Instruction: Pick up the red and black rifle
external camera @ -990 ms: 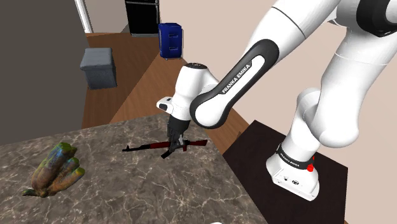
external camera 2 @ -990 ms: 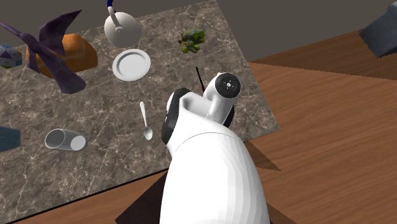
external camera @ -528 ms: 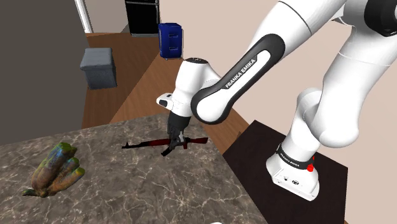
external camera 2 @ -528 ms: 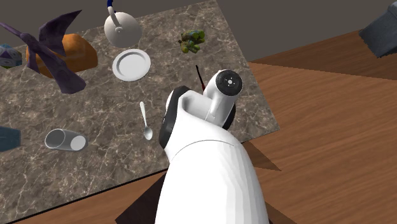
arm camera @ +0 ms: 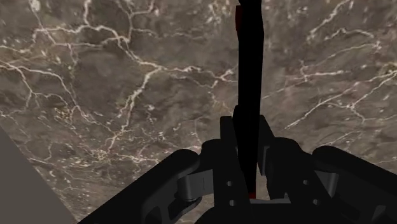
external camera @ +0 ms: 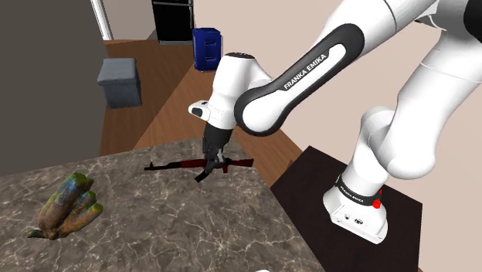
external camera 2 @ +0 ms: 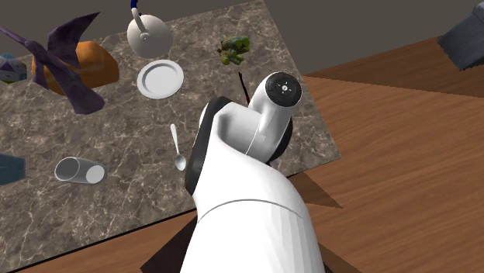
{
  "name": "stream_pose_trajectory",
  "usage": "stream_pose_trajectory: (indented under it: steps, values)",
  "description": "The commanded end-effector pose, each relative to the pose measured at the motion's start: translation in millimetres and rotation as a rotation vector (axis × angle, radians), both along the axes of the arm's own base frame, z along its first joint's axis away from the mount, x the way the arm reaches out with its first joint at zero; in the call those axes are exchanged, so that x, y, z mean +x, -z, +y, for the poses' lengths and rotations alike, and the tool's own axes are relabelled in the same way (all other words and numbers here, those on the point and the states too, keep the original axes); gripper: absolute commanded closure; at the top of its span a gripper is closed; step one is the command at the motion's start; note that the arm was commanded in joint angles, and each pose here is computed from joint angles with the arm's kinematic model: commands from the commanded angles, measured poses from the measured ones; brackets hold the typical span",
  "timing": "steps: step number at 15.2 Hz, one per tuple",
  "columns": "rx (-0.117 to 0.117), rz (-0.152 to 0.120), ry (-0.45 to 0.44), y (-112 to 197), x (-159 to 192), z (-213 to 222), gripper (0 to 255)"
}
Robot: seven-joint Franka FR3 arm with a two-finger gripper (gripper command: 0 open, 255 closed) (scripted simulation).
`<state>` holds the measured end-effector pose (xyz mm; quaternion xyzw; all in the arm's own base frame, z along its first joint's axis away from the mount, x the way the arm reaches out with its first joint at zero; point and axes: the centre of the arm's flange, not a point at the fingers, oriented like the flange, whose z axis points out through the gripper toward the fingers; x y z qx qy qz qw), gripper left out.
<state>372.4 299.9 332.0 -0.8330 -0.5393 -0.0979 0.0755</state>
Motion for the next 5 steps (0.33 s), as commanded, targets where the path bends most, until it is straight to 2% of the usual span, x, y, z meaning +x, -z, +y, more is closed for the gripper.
stream_pose_trajectory:
  steps: [1, 5]
  values:
    - [0.0, 0.0, 0.0, -11.3, -0.1, -0.4, 255]
    - [0.0, 0.0, 0.0, -22.6, -0.1, -0.4, 255]
